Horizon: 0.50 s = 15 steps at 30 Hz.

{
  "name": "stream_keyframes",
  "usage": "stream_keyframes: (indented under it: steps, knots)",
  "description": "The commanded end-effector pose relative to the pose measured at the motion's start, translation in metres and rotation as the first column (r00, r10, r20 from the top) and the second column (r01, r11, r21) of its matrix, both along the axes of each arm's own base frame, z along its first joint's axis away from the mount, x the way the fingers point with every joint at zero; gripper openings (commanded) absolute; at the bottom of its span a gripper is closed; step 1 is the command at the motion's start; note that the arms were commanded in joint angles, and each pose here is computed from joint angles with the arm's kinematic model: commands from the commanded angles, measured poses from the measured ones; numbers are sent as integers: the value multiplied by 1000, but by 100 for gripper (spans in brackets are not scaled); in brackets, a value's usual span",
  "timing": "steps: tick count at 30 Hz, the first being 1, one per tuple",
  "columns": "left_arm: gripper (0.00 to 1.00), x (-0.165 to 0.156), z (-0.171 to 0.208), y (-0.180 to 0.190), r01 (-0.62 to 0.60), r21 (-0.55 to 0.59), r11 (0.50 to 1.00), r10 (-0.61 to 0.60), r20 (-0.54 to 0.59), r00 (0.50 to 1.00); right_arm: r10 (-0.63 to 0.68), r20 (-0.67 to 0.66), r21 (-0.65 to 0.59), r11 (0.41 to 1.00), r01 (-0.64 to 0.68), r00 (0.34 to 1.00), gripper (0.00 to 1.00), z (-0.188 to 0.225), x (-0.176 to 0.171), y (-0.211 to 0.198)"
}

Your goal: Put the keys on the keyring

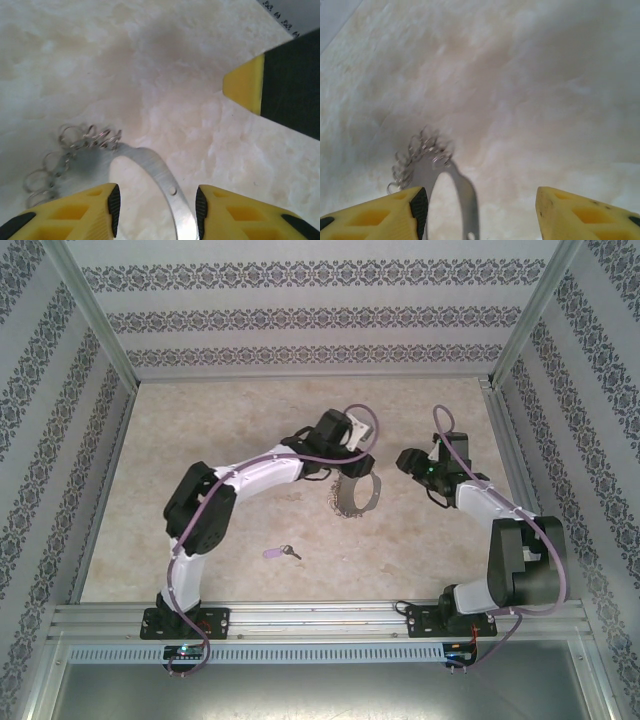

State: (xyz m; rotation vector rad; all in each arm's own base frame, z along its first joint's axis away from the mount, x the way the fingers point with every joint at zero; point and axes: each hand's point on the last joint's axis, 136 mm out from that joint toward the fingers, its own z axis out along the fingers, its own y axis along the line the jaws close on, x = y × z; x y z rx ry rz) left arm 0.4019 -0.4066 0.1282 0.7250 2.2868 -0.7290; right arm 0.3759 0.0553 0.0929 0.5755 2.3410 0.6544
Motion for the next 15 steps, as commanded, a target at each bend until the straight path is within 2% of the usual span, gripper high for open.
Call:
stream_keyframes:
  steps: [1, 7, 15]
  knots:
    - [45, 0, -25, 1, -50, 132, 990, 55, -40, 998, -27, 0, -1, 1000, 27, 1000, 61, 4, -6, -6]
    - [45, 11, -51, -9, -96, 259, 961, 107, -30, 994, -44, -7, 27, 999, 44, 999, 62, 1, -8, -10]
    - [44, 19, -64, -15, -117, 293, 949, 124, -6, 992, -41, -1, 39, 998, 41, 999, 62, 2, -7, -9]
